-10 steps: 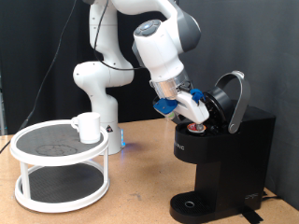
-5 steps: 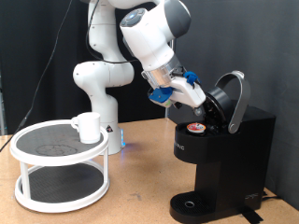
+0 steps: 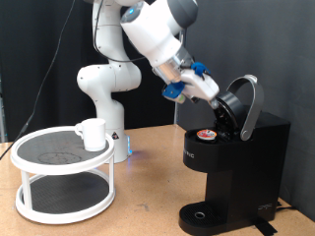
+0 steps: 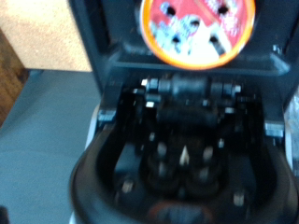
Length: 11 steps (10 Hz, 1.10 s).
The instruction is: Make a cup of coffee with the keurig machine
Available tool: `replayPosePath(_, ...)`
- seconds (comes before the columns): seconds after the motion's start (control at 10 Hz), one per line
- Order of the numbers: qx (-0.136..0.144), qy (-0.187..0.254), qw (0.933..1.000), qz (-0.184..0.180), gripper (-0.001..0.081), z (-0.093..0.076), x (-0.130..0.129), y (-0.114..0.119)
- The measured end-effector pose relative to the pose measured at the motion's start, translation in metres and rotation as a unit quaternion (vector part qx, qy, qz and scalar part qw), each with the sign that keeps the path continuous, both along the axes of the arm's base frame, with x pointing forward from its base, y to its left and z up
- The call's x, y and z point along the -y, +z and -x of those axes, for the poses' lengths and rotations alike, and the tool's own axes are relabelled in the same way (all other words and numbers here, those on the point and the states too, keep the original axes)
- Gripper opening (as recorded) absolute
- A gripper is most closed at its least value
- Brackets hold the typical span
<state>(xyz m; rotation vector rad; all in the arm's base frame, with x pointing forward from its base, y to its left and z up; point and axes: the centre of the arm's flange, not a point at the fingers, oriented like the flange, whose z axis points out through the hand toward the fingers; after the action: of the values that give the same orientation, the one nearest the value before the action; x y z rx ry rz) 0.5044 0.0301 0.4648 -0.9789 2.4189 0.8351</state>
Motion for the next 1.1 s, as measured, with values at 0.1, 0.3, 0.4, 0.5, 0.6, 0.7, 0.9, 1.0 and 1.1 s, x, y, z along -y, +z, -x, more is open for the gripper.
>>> replayPosePath(0.1,0.003,-0.007,1.0,-0.005,0.0734,0.0,0.003,0.012)
replayPosePath(0.3,0.006,-0.011,0.9998,-0.014,0.0734,0.003,0.01,0.033)
replayPosePath(0.4,0.008,-0.01,0.9997,-0.018,0.0734,0.004,0.014,0.04)
replayPosePath(0.5,0.011,-0.012,0.9997,-0.02,0.0734,0.006,0.018,0.046)
replayPosePath(0.6,0.012,-0.012,0.9996,-0.021,0.0734,0.007,0.02,0.049)
replayPosePath(0.7,0.01,-0.01,0.9997,-0.022,0.0734,0.009,0.021,0.05)
replayPosePath(0.9,0.012,-0.014,0.9995,-0.027,0.0734,0.008,0.021,0.051)
replayPosePath(1.0,0.018,-0.018,0.9987,-0.045,0.0734,0.006,0.018,0.055)
replayPosePath(1.1,0.027,-0.018,0.9974,-0.064,0.0734,0.004,0.011,0.062)
